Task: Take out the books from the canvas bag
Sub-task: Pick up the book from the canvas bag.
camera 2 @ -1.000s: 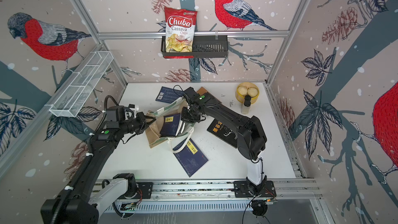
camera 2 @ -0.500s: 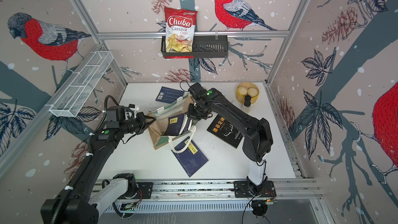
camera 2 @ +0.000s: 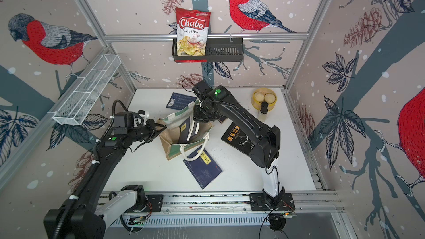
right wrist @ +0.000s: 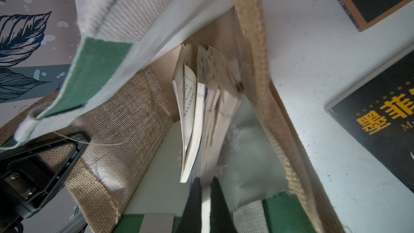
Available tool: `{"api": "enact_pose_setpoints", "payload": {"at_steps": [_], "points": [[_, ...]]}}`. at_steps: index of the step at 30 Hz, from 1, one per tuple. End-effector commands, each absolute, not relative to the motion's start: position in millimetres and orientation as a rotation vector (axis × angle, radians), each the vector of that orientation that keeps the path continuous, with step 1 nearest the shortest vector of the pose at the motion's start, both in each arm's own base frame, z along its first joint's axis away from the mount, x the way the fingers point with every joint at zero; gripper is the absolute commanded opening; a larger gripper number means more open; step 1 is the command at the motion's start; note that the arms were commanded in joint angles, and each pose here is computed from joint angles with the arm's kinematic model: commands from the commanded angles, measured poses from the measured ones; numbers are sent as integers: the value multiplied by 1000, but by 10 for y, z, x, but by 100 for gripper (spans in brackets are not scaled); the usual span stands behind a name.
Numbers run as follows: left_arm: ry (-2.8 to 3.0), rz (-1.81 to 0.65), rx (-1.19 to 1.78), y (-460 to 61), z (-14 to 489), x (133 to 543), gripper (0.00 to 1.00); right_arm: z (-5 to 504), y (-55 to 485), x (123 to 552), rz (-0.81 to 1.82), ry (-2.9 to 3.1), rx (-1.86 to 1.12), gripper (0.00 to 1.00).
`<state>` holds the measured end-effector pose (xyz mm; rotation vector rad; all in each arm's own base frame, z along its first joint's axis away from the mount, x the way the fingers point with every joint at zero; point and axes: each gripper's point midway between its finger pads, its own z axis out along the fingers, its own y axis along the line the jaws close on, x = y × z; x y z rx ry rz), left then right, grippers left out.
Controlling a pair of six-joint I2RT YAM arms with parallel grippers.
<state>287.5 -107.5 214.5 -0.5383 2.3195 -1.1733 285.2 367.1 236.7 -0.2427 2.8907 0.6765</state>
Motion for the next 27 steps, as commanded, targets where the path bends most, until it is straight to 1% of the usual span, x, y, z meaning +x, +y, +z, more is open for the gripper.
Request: {"api": "enact_pose_setpoints", "payload": {"at_steps": [1, 5, 9, 16, 22, 27], "points": [[2335, -1116, -503, -1036, 2129, 2888, 0, 2430, 3540, 2822, 608, 2902, -246, 1], [2361, -1024, -509, -950, 2069, 2926, 0, 2592, 3486, 2800, 637, 2870, -240, 1], [2359, -955, -503, -879, 2085, 2989, 0, 2874, 3459, 2780, 708, 2801, -236, 1], [2366, -926, -491, -853, 2063, 3065, 0, 3373, 3389, 2767, 862, 2665, -192, 1], [2385, -845, -488, -771, 2036, 3116, 0, 3652, 3148, 2829, 905, 2582, -113, 0], [2388, -780, -496, -671, 2066, 3149, 0, 4008, 2849, 2969, 973, 2434, -14, 0]]}}
